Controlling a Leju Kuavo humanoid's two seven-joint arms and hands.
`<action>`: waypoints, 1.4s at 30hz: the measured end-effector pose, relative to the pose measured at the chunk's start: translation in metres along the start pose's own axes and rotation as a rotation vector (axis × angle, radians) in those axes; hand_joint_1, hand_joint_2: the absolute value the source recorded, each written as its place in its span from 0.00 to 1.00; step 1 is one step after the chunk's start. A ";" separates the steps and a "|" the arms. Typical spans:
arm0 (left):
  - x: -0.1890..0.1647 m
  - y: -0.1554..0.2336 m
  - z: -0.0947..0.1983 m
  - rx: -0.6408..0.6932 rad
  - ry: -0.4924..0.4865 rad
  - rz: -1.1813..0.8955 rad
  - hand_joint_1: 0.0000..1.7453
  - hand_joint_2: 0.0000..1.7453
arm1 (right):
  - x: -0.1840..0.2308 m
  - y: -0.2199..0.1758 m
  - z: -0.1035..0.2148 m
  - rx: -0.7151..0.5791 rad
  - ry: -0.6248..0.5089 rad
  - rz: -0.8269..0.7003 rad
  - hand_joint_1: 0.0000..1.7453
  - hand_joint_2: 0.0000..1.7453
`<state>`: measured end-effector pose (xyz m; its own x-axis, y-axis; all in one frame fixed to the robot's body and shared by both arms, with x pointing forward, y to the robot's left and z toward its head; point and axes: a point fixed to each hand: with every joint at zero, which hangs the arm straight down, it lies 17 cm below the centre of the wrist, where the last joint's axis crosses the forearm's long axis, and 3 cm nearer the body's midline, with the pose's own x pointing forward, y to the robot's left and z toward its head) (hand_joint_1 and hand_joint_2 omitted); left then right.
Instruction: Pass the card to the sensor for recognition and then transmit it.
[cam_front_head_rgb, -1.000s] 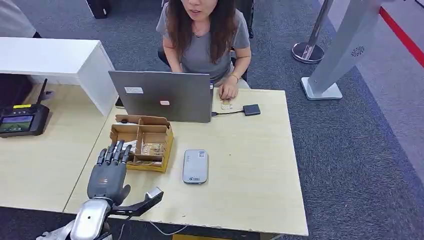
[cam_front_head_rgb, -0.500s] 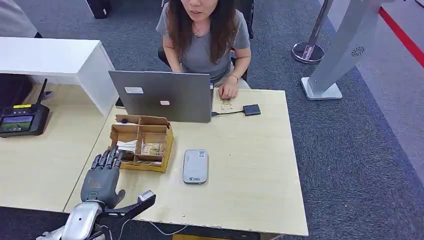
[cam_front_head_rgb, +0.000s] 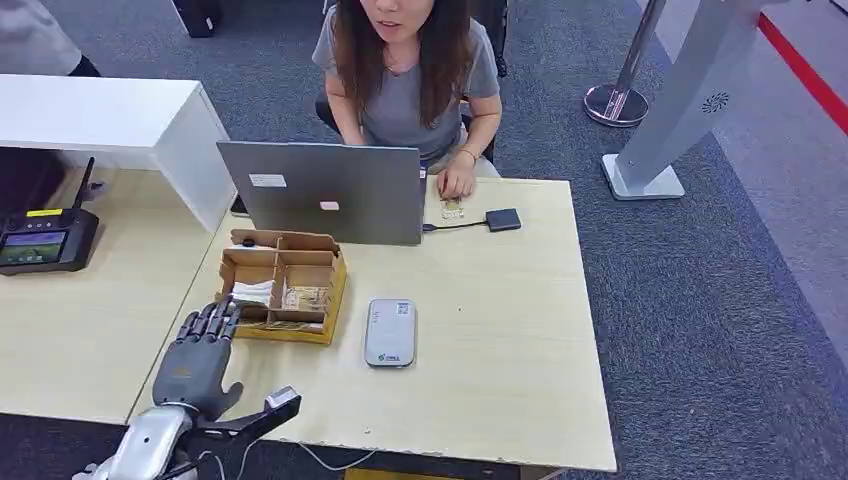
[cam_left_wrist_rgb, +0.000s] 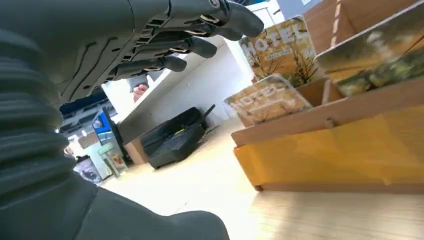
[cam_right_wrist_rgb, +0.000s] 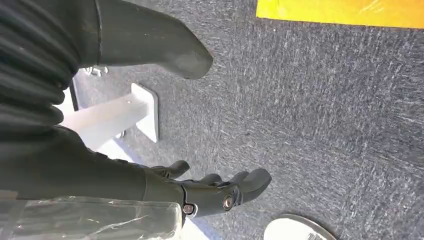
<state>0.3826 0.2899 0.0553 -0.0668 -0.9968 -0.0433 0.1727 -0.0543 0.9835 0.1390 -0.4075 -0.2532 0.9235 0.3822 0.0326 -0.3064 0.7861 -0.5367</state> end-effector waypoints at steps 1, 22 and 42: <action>-0.001 0.000 0.000 0.002 0.000 -0.005 0.00 1.00 | 0.001 0.000 0.000 0.000 -0.001 0.002 0.00 1.00; -0.017 0.007 -0.002 0.086 -0.039 -0.098 0.00 1.00 | 0.006 0.001 0.001 0.001 -0.016 0.024 0.00 1.00; -0.004 0.033 -0.001 0.238 -0.206 -0.194 0.00 1.00 | 0.013 0.001 0.002 0.005 -0.034 0.045 0.00 1.00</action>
<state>0.3893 0.2917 0.0874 -0.2762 -0.9355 -0.2205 -0.0947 -0.2018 0.9748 0.1506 -0.4005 -0.2522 0.9003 0.4336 0.0373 -0.3488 0.7703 -0.5339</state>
